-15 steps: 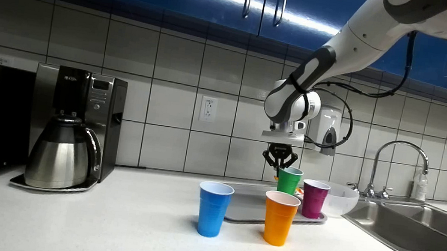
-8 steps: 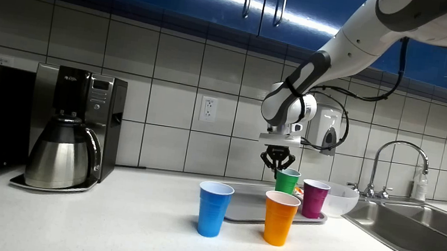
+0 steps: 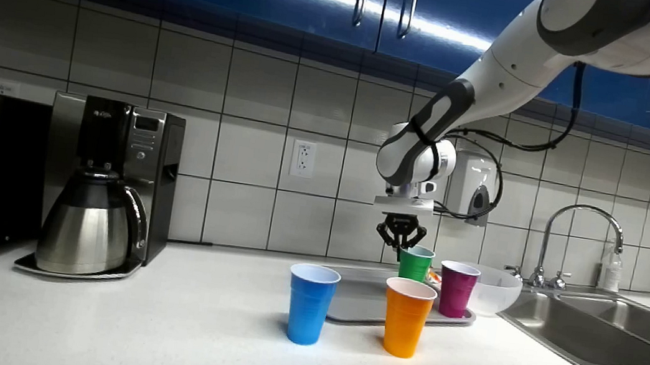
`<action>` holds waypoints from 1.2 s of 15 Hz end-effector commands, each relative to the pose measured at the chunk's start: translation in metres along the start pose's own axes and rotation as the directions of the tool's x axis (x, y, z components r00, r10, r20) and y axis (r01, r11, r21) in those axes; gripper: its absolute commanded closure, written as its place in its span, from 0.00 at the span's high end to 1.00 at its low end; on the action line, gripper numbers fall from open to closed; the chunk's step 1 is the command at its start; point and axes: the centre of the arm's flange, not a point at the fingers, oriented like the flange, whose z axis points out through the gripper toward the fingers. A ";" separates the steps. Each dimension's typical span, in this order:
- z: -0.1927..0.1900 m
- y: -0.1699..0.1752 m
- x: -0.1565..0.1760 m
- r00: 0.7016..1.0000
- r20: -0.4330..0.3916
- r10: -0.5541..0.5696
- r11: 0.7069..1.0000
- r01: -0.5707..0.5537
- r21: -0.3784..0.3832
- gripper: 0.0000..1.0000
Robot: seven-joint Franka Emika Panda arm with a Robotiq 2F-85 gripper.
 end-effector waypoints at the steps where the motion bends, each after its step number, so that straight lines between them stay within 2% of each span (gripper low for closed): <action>1: -0.001 -0.006 0.010 1.000 0.013 0.014 0.999 -0.014 -0.030 0.01; 2: 0.000 -0.007 0.010 1.000 0.014 0.016 0.999 -0.016 -0.040 0.04; 3: 0.002 -0.007 0.009 1.000 0.019 0.015 0.999 -0.015 -0.046 0.29; 4: 0.003 -0.007 0.009 1.000 0.023 0.014 0.999 -0.013 -0.051 0.29; 6: 0.002 -0.006 0.007 0.999 0.026 0.019 0.998 -0.018 -0.068 0.40; 13: -0.032 -0.001 -0.011 0.999 -0.038 -0.015 0.998 0.013 -0.060 0.93; 14: -0.037 0.000 -0.013 0.999 -0.048 -0.022 0.998 0.019 -0.058 0.99; 15: -0.043 0.001 -0.016 0.998 -0.051 -0.027 0.998 0.025 -0.054 1.00; 18: -0.057 0.007 -0.027 0.997 -0.073 -0.037 0.999 0.034 -0.042 1.00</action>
